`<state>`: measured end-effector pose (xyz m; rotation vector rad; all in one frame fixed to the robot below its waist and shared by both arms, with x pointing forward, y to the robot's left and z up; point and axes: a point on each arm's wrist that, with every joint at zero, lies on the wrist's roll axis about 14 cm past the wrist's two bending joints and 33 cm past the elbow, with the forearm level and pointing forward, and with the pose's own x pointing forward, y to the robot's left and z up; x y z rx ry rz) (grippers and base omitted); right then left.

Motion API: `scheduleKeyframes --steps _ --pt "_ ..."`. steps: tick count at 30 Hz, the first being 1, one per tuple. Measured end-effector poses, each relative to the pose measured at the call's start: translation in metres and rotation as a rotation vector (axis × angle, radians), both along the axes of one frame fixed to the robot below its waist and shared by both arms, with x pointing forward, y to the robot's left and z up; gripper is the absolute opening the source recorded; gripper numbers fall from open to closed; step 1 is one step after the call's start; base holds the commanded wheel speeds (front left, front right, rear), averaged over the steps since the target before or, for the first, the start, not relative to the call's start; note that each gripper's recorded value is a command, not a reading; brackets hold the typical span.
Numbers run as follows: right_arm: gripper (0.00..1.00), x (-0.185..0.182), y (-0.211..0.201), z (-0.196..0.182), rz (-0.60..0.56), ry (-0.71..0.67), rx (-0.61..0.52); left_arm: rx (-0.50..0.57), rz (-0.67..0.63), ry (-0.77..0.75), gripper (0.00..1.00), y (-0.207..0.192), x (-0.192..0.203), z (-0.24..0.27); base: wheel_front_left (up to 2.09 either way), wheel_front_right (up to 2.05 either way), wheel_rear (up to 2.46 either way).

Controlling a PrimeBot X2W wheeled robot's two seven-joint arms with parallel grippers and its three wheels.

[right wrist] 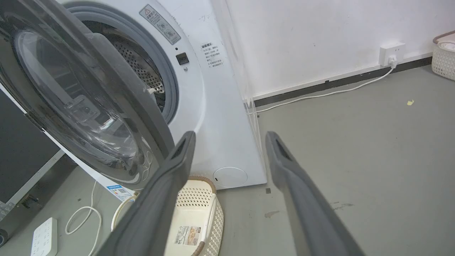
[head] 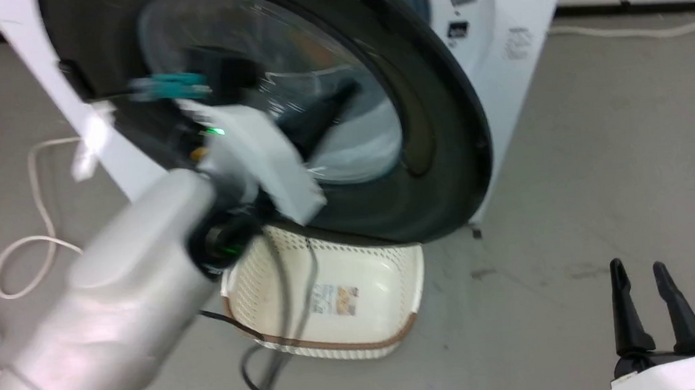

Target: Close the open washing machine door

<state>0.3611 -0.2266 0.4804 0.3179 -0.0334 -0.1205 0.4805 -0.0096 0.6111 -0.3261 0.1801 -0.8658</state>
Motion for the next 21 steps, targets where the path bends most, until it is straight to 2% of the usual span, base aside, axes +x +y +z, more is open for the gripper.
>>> scheduleKeyframes --steps 4,6,7,8,9,10,12,13,14,18,20,21 --pt "1.00 0.002 0.015 0.007 0.045 -0.024 0.004 -0.108 0.168 -0.120 0.00 0.053 0.008 0.042 0.00 0.00 0.00" --pt "1.00 0.002 0.020 0.011 0.063 -0.037 0.006 -0.145 0.284 -0.192 0.00 0.086 0.010 0.060 0.00 0.00 0.00" --pt "1.00 0.001 0.026 0.015 0.079 -0.048 0.009 -0.171 0.404 -0.261 0.00 0.121 0.008 0.073 0.00 0.00 0.00" --pt "1.00 0.001 0.026 0.015 0.079 -0.048 0.009 -0.171 0.404 -0.261 0.00 0.121 0.008 0.073 0.00 0.00 0.00" --pt "1.00 0.000 0.030 0.019 0.092 -0.060 0.010 -0.155 0.519 -0.317 0.00 0.155 0.003 0.079 0.00 0.00 0.00" --pt "1.00 0.000 0.030 0.019 0.092 -0.060 0.010 -0.155 0.519 -0.317 0.00 0.155 0.003 0.079 0.00 0.00 0.00" --pt "1.00 -0.002 0.035 0.024 0.107 -0.077 0.010 -0.105 0.667 -0.390 0.00 0.200 -0.009 0.087 0.00 0.00 0.00" --pt "1.00 -0.002 0.035 0.024 0.107 -0.077 0.010 -0.105 0.667 -0.390 0.00 0.200 -0.009 0.087 0.00 0.00 0.00" --pt "1.00 -0.005 0.037 0.026 0.113 -0.084 0.010 -0.086 0.766 -0.465 0.00 0.226 -0.022 0.101 0.00 0.00 0.00" --pt "1.00 -0.006 0.038 0.031 0.118 -0.098 0.009 -0.026 0.869 -0.548 0.00 0.250 -0.041 0.104 0.00 0.00 0.00" --pt "1.00 -0.007 0.038 0.033 0.117 -0.105 0.006 0.014 0.906 -0.543 0.00 0.257 -0.051 0.086 0.00 0.00 0.00" --pt "1.00 -0.008 0.039 0.035 0.122 -0.109 -0.013 0.049 0.918 -0.505 0.00 0.258 -0.059 0.061 0.00 0.00 0.00"
